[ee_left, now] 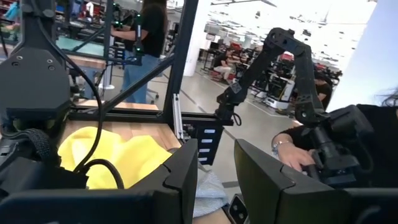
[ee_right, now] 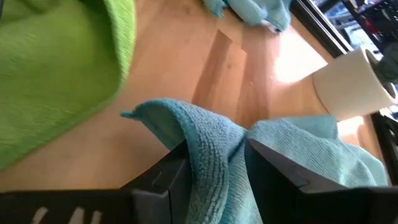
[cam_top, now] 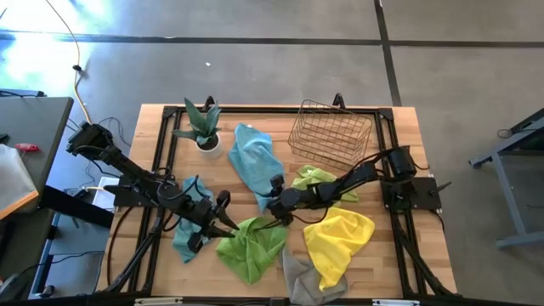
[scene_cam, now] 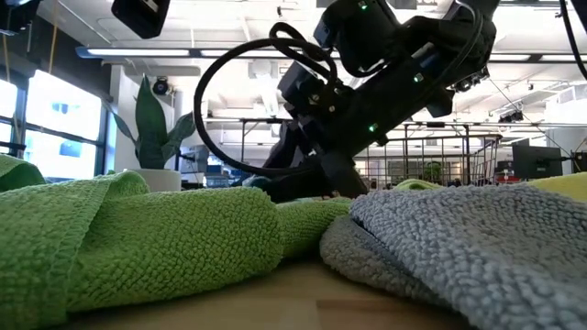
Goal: Fold microfiber towels
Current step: Fold the top blue towel
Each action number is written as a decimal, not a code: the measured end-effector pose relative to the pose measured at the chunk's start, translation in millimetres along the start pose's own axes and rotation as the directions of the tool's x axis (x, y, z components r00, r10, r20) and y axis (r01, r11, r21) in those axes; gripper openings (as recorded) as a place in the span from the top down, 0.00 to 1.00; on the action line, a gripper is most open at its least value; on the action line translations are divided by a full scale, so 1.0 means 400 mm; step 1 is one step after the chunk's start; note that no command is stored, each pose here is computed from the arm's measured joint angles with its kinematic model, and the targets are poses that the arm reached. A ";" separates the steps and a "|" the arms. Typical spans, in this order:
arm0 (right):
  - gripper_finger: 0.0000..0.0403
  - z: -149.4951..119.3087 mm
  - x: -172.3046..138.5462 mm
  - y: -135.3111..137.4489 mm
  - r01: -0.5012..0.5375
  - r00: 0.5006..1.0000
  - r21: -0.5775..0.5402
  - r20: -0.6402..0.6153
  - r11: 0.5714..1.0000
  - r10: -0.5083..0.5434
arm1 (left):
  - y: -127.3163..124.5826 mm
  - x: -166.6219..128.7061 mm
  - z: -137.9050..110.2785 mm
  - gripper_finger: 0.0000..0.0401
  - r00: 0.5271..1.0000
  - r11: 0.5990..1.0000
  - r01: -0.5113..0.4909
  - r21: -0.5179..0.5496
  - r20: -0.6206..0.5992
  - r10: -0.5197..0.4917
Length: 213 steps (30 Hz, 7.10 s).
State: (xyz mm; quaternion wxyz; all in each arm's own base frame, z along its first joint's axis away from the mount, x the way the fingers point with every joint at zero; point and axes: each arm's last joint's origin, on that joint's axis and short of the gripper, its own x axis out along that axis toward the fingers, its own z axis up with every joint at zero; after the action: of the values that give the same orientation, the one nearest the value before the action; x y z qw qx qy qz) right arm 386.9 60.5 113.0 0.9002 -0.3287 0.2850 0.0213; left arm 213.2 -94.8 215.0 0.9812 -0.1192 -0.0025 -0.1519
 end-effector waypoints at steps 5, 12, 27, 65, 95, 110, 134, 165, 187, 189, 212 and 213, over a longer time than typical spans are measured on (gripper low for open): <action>0.83 0.000 0.000 -0.001 0.006 1.000 0.000 -0.004 1.000 -0.006 | 0.001 0.000 0.000 0.76 1.000 1.000 -0.017 -0.002 0.004 0.017; 0.95 0.003 0.001 -0.007 0.054 0.998 0.064 -0.027 0.997 -0.052 | 0.006 0.000 -0.002 0.76 0.997 0.997 -0.076 0.030 0.002 0.076; 1.00 0.120 -0.164 -0.217 0.156 0.980 0.468 -0.185 0.870 -0.076 | 0.043 -0.011 0.000 0.76 0.844 0.743 -0.511 0.432 0.091 0.528; 1.00 0.211 -0.355 -0.619 0.073 0.969 0.849 0.063 0.523 -0.238 | 0.247 0.035 0.194 0.76 0.612 0.206 -0.656 0.726 0.353 0.708; 1.00 0.216 -0.358 -0.629 0.042 0.961 0.869 0.100 0.492 -0.260 | 0.334 0.197 0.279 0.52 0.303 -0.095 -0.715 0.692 0.430 0.851; 1.00 0.210 -0.354 -0.615 0.031 0.977 0.848 0.085 0.529 -0.193 | 0.334 0.182 0.280 0.52 0.032 -0.226 -0.737 0.637 0.366 0.930; 1.00 0.206 -0.352 -0.599 0.121 0.984 0.627 0.025 0.770 -0.175 | 0.260 0.209 0.255 0.52 0.098 -0.123 -0.811 0.572 0.341 0.935; 1.00 0.240 -0.358 -0.561 0.292 0.951 0.545 -0.075 0.786 -0.301 | 0.304 0.202 0.226 0.52 -0.010 -0.154 -0.851 0.501 0.279 0.960; 1.00 0.231 -0.358 -0.568 0.328 0.941 0.525 -0.107 0.785 -0.321 | 0.335 0.138 0.031 0.52 -0.011 -0.060 -0.891 0.450 0.112 0.994; 1.00 0.231 -0.358 -0.567 0.327 0.941 0.526 -0.107 0.785 -0.321 | 0.339 0.123 0.010 0.52 -0.019 -0.062 -0.903 0.425 0.104 0.994; 1.00 0.236 -0.358 -0.567 0.293 0.951 0.535 -0.073 0.792 -0.302 | 0.364 0.068 -0.064 0.89 0.064 0.063 -0.932 0.356 -0.007 0.998; 1.00 0.235 -0.357 -0.566 0.292 0.951 0.533 -0.077 0.794 -0.298 | 0.361 0.071 -0.064 0.93 0.075 0.074 -0.926 0.369 -0.011 0.997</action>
State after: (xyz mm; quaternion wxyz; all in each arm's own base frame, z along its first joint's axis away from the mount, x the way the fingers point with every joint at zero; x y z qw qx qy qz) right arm 365.3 -38.9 378.0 0.9497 -0.1030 0.2196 -0.1982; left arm 282.4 24.4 157.6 0.8249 0.0641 0.1868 0.5297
